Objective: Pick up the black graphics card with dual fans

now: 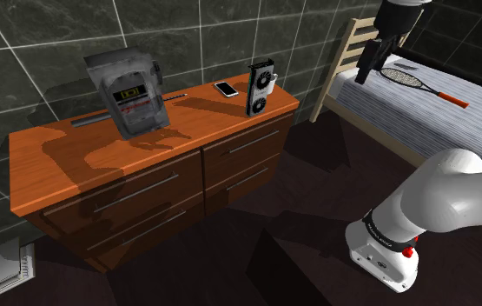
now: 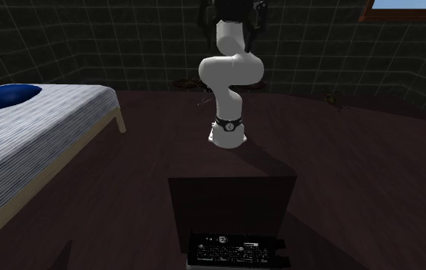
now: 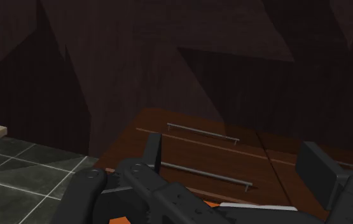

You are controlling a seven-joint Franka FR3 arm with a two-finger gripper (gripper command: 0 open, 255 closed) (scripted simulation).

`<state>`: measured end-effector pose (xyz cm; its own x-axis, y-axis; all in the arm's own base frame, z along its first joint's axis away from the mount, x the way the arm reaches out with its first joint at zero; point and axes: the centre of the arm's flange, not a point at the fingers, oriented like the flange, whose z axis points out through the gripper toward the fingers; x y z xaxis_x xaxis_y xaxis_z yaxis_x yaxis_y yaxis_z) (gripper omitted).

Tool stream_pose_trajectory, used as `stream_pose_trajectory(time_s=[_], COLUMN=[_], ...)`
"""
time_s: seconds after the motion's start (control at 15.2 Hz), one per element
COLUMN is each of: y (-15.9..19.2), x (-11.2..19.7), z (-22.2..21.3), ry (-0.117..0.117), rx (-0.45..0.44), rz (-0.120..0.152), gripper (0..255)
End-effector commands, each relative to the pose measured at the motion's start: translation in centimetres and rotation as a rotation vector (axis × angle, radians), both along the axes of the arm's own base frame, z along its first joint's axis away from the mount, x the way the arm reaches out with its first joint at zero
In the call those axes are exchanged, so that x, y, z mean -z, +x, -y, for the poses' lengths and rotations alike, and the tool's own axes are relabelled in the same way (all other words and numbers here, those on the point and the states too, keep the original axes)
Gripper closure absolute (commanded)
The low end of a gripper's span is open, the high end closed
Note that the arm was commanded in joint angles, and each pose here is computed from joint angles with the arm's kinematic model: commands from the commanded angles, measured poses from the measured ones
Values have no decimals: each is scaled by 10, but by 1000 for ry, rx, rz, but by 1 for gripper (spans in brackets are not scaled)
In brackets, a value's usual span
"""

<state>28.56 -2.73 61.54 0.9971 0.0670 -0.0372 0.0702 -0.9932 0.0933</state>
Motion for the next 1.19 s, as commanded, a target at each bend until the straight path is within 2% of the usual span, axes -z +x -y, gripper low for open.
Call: stream_pose_trajectory(time_s=[0.0,0.59,1.12], y=[0,100,199], x=[0,29,58], z=[0,58,82], ry=[0,12,22], rx=[0,-304,-575], rz=[0,-33,-63], gripper=[0,0,0])
